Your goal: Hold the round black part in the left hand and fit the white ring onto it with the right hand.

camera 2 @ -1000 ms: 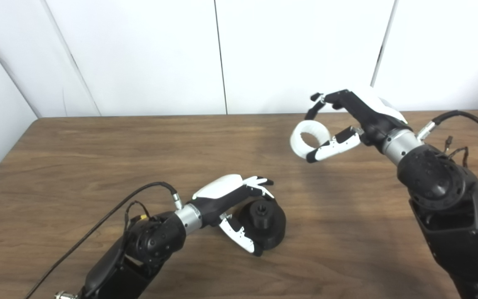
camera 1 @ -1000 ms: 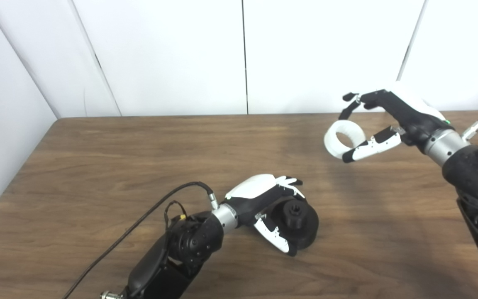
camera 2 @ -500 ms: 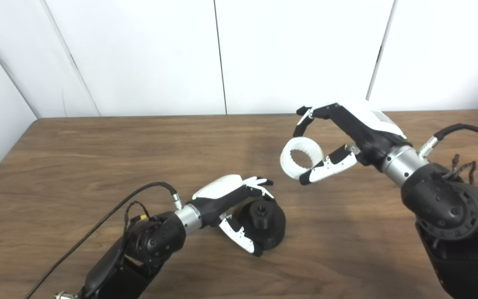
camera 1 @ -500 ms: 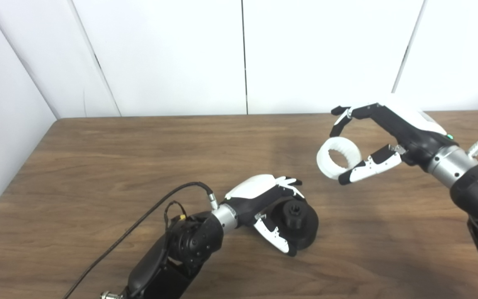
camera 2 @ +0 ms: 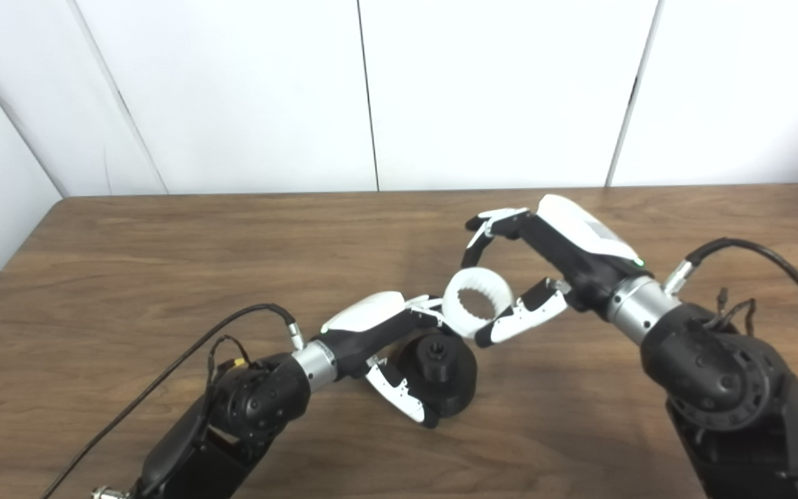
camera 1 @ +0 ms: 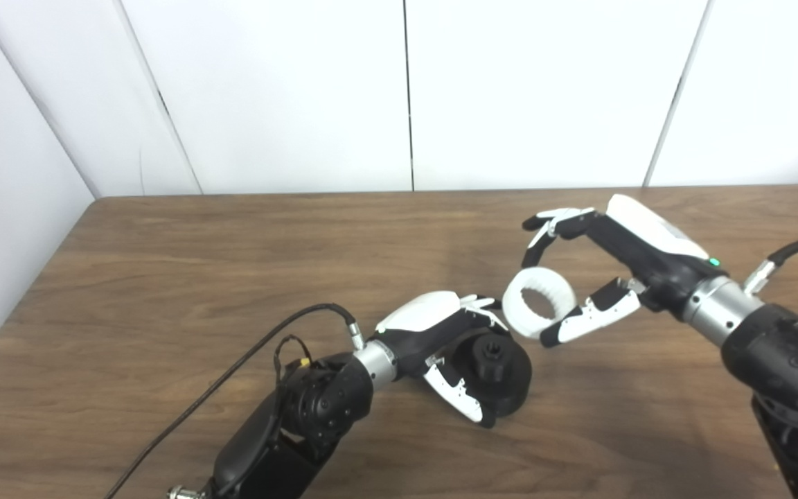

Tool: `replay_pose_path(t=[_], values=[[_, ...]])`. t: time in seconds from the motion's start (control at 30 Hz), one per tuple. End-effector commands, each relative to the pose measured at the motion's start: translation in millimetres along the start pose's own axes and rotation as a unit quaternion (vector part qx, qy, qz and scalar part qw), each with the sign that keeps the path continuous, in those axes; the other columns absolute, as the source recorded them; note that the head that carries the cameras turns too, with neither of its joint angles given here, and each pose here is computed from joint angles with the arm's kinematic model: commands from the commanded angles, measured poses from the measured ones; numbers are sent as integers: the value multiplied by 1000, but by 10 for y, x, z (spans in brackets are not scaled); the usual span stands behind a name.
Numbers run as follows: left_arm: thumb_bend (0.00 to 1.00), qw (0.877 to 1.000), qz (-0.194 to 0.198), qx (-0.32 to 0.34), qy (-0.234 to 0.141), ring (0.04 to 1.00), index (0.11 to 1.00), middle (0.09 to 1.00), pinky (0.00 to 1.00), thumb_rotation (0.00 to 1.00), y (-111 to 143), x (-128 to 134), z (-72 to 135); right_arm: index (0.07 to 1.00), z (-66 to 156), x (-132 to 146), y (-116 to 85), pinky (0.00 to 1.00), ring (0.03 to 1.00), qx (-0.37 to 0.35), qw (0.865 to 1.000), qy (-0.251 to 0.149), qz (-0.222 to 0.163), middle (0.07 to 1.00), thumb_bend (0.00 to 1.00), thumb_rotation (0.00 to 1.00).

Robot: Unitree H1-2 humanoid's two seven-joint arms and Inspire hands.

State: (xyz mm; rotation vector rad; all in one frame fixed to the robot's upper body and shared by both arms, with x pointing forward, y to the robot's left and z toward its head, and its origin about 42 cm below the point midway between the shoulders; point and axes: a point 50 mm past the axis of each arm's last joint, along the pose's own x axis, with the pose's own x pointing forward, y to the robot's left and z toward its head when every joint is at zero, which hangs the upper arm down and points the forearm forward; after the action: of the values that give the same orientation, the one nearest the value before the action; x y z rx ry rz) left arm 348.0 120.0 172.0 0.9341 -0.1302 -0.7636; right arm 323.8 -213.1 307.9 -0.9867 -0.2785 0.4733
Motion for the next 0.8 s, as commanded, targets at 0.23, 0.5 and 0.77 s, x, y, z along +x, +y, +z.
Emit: replay_pose_path(t=[0.23, 0.5, 0.77], values=[[942, 1000, -5, 17, 7, 1000, 679, 968, 946, 216, 55, -5, -35, 490, 82, 96, 14, 840, 916, -5, 1000, -23, -9, 838, 525, 150], [944, 1000, -6, 20, 8, 1000, 682, 970, 952, 224, 78, 6, -22, 490, 66, 138, 95, 841, 918, 3, 1000, -20, -4, 841, 525, 149], [941, 1000, -6, 21, 6, 1000, 685, 969, 958, 226, 78, 3, -4, 490, 71, 172, 166, 835, 912, 1, 1000, -12, 3, 842, 525, 150]])
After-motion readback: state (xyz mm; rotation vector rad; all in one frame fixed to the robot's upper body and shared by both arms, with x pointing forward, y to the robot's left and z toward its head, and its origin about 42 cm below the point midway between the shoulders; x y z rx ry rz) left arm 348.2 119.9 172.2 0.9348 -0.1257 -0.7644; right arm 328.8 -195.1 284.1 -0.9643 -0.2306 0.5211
